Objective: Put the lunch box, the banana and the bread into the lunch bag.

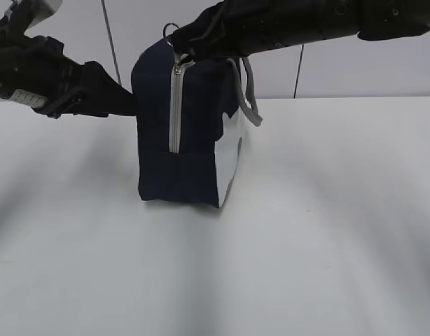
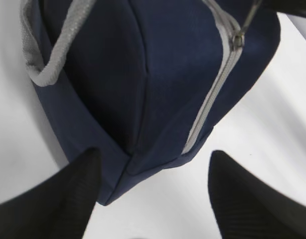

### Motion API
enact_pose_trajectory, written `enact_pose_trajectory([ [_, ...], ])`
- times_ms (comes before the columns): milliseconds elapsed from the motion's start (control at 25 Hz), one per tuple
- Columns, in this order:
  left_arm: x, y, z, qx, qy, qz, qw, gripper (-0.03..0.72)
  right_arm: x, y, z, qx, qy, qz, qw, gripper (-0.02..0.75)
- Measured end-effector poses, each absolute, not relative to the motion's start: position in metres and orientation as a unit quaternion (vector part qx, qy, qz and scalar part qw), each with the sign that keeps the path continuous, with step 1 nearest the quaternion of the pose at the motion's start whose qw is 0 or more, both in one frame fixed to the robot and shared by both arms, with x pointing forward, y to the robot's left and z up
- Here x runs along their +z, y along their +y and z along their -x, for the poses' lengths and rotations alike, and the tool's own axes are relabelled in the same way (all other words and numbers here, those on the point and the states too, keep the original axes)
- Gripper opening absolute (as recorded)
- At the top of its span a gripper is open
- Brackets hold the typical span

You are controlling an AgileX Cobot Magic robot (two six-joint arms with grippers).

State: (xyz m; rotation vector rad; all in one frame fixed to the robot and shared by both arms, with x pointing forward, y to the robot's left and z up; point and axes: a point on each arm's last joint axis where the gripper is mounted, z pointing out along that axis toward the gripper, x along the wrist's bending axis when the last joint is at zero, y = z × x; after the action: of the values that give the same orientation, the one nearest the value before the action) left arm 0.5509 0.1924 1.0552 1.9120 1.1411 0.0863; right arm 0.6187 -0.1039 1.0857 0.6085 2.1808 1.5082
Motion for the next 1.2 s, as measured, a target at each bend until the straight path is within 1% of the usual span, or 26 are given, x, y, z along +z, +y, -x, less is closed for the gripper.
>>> enact_pose_trajectory([
  [120,1.056,0.191,-0.553,0.046,0.44,-0.776,0.449,0.456,1.085,-0.104,-0.619,0.541,0.785,-0.219,0.209,-0.016],
  [320,1.056,0.189,-0.557,0.054,0.388,-0.782,0.485,0.423,1.085,-0.104,-0.619,0.541,0.785,-0.221,0.207,-0.016],
  [440,1.052,0.193,-0.562,0.056,0.378,-0.779,0.496,0.419,1.085,-0.104,-0.618,0.542,0.784,-0.222,0.204,-0.016],
  [600,1.042,0.194,-0.568,0.037,0.353,-0.781,0.514,0.413,1.085,-0.104,-0.618,0.543,0.784,-0.223,0.202,-0.016],
  [760,1.034,0.192,-0.573,0.031,0.346,-0.776,0.526,0.407,1.085,-0.104,-0.618,0.543,0.784,-0.225,0.2,-0.016],
  [920,1.029,0.19,-0.578,0.032,0.348,-0.767,0.538,0.36,1.085,-0.103,-0.618,0.543,0.784,-0.224,0.199,-0.016],
  [1120,1.02,0.189,-0.583,0.023,0.355,-0.763,0.54,0.337,1.085,-0.103,-0.618,0.544,0.784,-0.225,0.197,-0.016],
  [1200,1.019,0.189,-0.584,0.02,0.358,-0.76,0.541,0.307,1.085,-0.103,-0.618,0.544,0.784,-0.225,0.197,-0.016],
])
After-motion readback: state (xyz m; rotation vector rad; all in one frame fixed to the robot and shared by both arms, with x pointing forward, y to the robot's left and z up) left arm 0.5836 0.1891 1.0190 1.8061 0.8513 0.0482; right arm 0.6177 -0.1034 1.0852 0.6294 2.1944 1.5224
